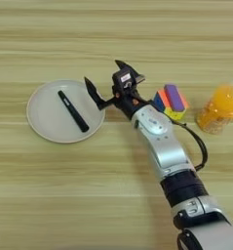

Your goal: Move the objects on the table

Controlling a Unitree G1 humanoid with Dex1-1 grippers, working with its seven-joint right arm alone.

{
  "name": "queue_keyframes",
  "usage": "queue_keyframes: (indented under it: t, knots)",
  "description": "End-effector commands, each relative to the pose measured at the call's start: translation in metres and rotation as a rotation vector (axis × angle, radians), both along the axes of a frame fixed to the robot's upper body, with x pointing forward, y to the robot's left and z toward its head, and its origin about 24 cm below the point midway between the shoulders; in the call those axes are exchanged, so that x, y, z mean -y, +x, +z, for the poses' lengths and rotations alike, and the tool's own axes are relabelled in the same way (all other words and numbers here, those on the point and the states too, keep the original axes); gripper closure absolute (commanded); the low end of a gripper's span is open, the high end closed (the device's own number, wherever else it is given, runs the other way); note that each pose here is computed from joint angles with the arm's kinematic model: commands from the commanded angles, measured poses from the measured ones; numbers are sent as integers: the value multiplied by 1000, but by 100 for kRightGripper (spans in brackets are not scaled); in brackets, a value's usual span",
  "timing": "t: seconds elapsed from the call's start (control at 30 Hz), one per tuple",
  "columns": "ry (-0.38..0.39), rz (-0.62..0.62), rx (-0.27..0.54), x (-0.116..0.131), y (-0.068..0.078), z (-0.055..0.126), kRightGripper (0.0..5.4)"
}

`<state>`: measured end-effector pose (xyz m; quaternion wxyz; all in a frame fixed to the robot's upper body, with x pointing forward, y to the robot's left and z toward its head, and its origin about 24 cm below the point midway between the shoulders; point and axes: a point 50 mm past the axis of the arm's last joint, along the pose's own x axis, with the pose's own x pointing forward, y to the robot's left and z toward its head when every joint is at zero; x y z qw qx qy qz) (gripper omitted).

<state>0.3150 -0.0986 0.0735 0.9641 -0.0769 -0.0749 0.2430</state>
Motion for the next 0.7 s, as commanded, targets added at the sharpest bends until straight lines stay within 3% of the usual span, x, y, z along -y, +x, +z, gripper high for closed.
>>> queue_keyframes:
  t: [0.03, 0.37, 0.7]
  knots:
    - [47, 53, 160, -18, 14, 42, 5]
    - [51, 103, 153, -41, 13, 35, 5]
    - [41, 246, -16, -66, -10, 7, 5]
